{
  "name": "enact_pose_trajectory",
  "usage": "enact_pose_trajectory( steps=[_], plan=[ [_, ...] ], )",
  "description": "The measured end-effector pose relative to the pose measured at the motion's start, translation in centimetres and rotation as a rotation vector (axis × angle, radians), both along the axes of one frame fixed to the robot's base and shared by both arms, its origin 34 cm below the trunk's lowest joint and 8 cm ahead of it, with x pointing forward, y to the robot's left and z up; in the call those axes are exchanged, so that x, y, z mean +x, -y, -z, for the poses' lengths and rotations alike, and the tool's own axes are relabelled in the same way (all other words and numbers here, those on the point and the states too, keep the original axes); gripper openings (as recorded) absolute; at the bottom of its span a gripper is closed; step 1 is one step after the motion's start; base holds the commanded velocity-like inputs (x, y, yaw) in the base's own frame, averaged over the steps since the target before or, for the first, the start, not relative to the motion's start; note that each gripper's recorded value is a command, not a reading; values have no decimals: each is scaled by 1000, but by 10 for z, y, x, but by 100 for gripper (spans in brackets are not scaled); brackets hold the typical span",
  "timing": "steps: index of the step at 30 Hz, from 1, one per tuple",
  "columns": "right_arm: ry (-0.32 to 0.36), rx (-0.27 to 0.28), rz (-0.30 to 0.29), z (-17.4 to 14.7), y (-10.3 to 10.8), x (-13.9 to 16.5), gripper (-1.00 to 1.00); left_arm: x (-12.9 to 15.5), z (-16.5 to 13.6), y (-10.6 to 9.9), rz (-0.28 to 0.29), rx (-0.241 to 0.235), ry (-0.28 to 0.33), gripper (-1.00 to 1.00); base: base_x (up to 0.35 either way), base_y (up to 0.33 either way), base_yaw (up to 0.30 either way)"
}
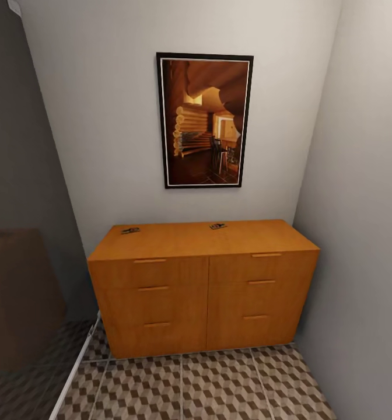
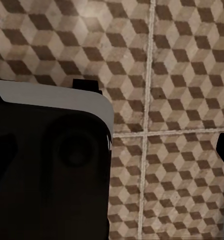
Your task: Take the four mousetraps from the cabinet in the bathroom and place them on the bathroom floor. Make sure all four end up on the same floor surface, and ensure that at least two of them are either under or directly next to the same bathroom sink.
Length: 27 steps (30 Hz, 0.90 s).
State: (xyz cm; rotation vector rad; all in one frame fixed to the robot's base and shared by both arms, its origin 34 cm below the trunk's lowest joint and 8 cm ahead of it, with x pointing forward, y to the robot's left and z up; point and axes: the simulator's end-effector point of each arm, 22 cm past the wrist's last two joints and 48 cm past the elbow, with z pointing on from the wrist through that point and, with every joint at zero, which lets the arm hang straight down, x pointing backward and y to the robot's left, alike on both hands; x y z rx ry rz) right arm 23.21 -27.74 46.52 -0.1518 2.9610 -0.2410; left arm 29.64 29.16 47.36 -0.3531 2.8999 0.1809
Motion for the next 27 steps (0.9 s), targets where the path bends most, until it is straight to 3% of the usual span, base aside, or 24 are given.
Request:
enact_pose_trajectory(
  steps=[5,8,10,12,18,21,25,27],
  plan=[
    [-7,-4,-11,0,2,0,100,6,-1,2,18,1,9,100,0,0,0],
    [-15,-11,-18,0,6,6,100,39,-9,6,37,-6,75,100,0,0,0],
    [32,-2,-14,-7,1,45,100,104,-32,18,69,-28,190,100,0,0,0],
    [89,9,-7,-17,-4,85,100,139,-50,27,100,-47,232,100,0,0,0],
    [221,26,1,-67,-11,187,100,215,-108,50,189,-66,339,100,0,0,0],
    [267,31,20,-96,-9,222,100,243,-137,58,222,-61,399,100,0,0,0],
    [306,30,78,-140,6,260,100,281,-187,67,262,-52,488,100,0,0,0],
    [325,23,124,-176,22,281,100,305,-232,75,286,-53,551,100,0,0,0]
  ],
)
